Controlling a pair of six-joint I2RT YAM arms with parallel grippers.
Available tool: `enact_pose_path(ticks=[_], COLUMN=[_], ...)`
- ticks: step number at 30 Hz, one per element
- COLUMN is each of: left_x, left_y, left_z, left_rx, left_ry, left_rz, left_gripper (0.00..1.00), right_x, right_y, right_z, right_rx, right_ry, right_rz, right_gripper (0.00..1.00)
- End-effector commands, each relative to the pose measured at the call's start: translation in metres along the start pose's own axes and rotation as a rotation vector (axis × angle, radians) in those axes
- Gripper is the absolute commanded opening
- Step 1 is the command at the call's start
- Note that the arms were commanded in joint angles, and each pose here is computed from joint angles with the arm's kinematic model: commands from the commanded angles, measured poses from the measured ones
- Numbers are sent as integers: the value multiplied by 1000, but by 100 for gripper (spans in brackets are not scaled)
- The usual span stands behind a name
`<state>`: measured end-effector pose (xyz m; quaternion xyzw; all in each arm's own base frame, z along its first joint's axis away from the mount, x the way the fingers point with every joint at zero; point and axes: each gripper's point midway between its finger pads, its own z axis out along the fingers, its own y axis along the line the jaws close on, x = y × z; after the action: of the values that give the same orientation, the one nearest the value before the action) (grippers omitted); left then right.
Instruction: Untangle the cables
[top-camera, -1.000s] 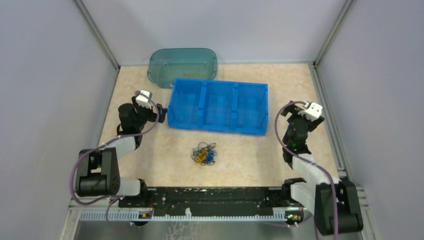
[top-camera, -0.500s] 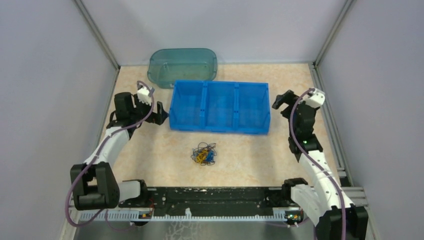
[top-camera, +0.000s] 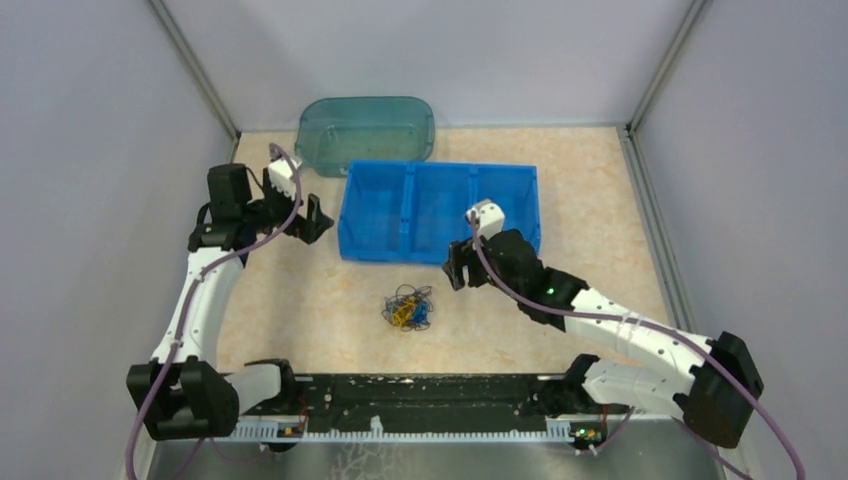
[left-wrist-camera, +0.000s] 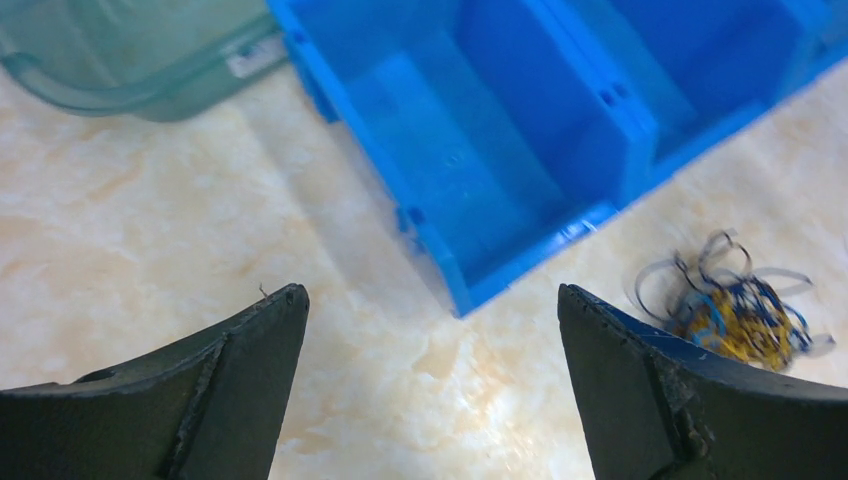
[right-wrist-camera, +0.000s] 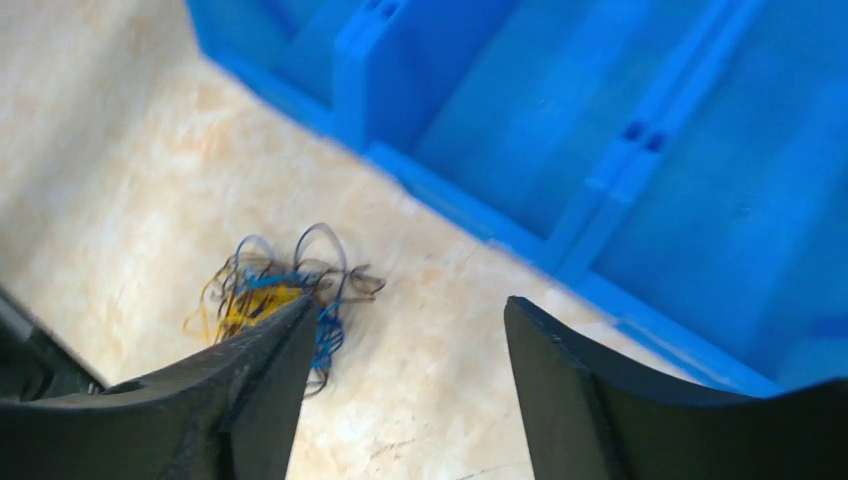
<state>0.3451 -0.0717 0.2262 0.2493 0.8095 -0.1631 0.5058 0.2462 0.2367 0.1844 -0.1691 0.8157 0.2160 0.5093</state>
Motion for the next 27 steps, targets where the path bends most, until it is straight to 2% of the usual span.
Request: enact_pose_path(ticks=[1, 6, 11, 17, 27], left_x=[32, 49, 53, 55, 52], left_y=[-49, -67, -75, -78, -87], left_z=[-16, -26, -30, -29, -33], left_rx=[199, 240, 261, 280, 313], left_ry=[92, 107, 96, 95, 72], left_rz=[56, 95, 104, 95, 95], left_gripper=[100, 100, 100, 100, 100], right_x=[21, 49, 69, 84, 89], right_y=[44, 66, 81, 82, 70], right_z=[2, 8, 15, 28, 49], right_rx=[-204, -306, -362, -347, -259], right_ry=[88, 151, 201, 235, 225], right_rz=[-31, -28, -32, -45, -82], right_gripper=[66, 49, 48, 45, 32])
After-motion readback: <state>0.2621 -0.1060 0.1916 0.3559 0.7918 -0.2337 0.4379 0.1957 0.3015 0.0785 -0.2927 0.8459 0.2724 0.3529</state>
